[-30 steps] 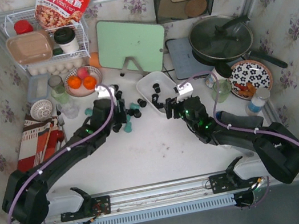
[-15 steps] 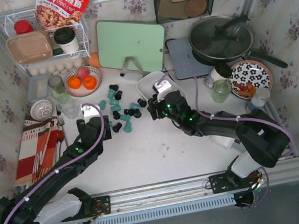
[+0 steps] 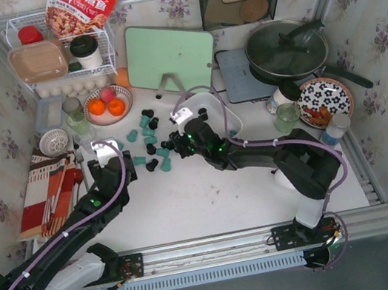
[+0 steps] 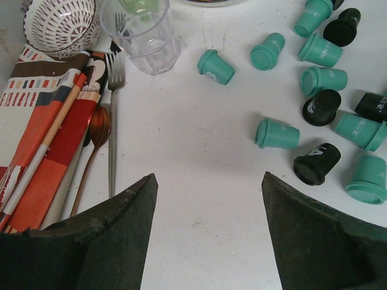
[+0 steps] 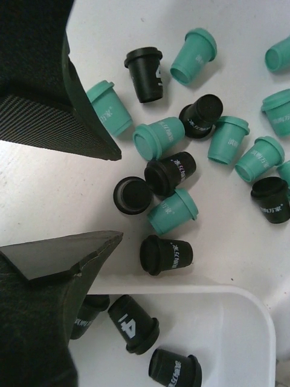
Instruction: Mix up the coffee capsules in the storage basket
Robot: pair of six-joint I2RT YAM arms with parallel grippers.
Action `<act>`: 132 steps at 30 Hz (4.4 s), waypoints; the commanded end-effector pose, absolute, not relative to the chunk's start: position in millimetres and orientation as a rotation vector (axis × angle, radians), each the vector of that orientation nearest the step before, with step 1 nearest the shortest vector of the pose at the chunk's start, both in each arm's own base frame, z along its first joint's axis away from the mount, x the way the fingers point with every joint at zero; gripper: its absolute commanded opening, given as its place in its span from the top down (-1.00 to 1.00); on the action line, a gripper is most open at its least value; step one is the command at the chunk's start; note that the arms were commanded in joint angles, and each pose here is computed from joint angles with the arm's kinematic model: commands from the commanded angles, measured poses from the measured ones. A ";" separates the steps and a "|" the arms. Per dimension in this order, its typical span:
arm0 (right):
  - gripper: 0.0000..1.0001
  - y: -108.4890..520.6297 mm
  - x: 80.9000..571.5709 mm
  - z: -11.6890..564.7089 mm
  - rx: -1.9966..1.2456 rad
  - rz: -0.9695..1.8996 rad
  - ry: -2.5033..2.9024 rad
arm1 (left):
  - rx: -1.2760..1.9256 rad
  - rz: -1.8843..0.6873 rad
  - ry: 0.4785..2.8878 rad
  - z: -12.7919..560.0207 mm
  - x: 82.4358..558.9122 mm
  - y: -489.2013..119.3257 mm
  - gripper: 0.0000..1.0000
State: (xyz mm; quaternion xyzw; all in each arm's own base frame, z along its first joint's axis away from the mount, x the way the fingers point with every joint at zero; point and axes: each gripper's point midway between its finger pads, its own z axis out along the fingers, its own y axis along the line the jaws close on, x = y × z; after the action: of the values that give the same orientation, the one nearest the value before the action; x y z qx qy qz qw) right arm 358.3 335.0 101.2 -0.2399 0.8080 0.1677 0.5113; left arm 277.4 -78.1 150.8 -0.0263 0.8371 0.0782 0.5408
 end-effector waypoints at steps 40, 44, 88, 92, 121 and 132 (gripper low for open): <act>0.68 353.8 378.3 81.9 -0.646 0.335 2.043 | -0.069 0.159 2.008 153.3 276.5 -82.1 -0.45; 0.68 340.9 377.1 115.8 -0.603 0.315 1.975 | -0.067 0.155 2.008 153.6 276.3 -82.7 -0.45; -0.31 188.4 367.7 121.9 -0.201 0.165 1.856 | 0.080 -0.097 2.379 94.6 304.5 -137.6 -0.75; -0.31 188.1 367.2 121.8 -0.207 0.162 1.856 | 0.062 -0.058 2.468 69.9 316.5 -140.7 -0.73; -0.30 195.7 368.3 112.3 -0.238 0.180 1.888 | 0.051 -0.014 2.632 27.4 358.4 -134.6 -0.12; -0.30 195.9 368.6 111.0 -0.238 0.179 1.893 | 0.052 -0.142 2.500 80.3 365.2 -147.7 0.05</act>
State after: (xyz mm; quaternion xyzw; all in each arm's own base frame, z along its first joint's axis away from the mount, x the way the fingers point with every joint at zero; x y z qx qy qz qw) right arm 364.9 192.9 105.3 -0.1077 0.8133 0.0702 0.5675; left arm 359.6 -133.4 48.0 0.0117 0.9616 -0.0094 0.2742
